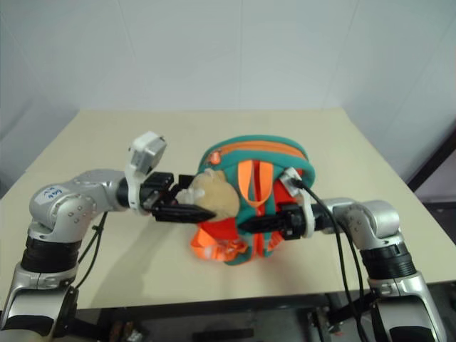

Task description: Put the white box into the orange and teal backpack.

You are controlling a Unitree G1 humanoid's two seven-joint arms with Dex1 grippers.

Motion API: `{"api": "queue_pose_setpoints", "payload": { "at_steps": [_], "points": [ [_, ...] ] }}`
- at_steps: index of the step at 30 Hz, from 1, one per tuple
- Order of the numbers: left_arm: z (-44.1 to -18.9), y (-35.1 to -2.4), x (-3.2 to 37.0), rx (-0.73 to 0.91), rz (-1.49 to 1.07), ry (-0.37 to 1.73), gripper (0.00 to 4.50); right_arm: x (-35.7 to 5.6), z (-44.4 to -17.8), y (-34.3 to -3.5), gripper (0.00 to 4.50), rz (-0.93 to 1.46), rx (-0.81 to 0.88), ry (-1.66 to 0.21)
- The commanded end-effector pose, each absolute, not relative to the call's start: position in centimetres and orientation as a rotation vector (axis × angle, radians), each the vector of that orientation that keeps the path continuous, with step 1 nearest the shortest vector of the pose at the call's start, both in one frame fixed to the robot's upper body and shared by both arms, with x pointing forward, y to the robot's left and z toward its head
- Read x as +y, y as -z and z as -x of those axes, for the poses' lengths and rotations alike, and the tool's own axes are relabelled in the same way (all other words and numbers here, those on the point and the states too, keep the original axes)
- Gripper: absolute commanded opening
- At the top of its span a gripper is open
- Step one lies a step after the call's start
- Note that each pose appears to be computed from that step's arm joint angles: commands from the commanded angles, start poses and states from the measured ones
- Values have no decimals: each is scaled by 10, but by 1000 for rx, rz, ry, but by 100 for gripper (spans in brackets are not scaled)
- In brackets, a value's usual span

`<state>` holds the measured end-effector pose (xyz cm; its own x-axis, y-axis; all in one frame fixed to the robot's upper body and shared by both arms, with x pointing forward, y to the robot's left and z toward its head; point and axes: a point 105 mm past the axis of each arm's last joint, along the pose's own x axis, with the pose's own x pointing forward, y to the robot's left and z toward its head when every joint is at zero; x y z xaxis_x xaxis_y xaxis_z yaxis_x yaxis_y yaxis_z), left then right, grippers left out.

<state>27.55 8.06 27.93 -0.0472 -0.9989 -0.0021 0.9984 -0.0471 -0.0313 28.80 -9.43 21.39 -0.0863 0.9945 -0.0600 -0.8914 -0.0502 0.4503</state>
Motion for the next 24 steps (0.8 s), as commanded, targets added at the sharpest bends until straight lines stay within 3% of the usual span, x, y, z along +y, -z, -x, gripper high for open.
{"api": "queue_pose_setpoints", "payload": {
  "at_steps": [1,12,18,24],
  "points": [
    [-271,-291,84,-30,40,1616,449,-93,-285,-221,9,-298,394,-1639],
    [-263,-287,90,2,28,1638,187,-94,-286,-222,9,-296,393,-1639],
    [-265,-290,109,1,-46,1597,170,-93,-286,-222,9,-295,395,-1638],
    [-283,-302,156,35,-91,1426,170,-93,-285,-221,9,-298,395,-1636]
  ]
}}
